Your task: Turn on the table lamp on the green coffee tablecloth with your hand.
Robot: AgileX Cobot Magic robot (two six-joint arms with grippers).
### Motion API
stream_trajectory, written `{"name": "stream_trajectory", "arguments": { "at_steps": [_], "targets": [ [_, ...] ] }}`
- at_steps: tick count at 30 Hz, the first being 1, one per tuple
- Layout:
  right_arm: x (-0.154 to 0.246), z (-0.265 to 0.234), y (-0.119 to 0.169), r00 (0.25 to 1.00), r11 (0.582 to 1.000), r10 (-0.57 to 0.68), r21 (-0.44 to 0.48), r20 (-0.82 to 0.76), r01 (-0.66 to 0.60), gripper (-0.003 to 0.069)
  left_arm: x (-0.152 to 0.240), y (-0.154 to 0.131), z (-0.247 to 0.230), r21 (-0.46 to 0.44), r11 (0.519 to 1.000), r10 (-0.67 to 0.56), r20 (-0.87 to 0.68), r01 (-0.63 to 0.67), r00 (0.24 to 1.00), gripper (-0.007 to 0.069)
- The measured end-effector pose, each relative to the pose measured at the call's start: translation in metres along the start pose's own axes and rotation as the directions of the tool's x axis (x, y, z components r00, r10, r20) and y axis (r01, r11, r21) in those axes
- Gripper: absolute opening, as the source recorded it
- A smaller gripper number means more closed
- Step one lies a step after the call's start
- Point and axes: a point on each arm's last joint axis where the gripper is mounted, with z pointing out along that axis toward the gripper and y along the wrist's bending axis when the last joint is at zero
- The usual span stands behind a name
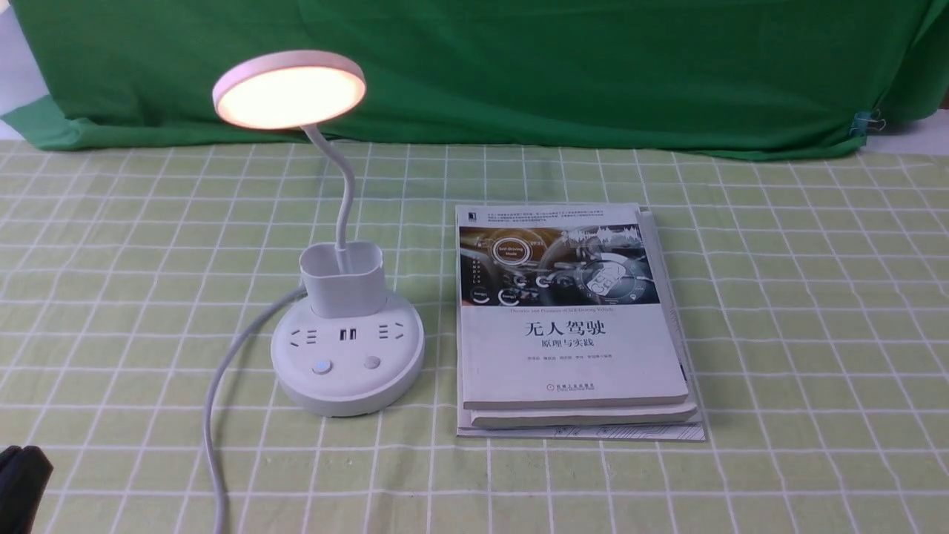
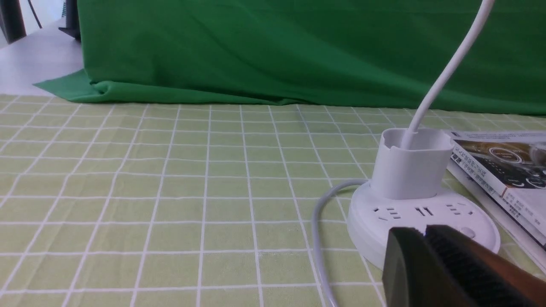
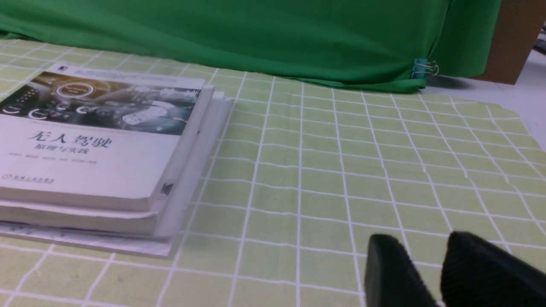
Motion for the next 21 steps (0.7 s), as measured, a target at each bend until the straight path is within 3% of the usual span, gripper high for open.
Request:
{"name": "stream_trajectory", "arguments": {
  "at_steps": [21],
  "targets": [
    [0.0000,0.0000,0.0000,1.000,1.000,0.000,0.000,0.000,0.000,0.0242,0.0002,0.0011,0.0000,-0.012,0.997,0.073,-0.003,-0.073,0.997,0.0054]
  ]
}}
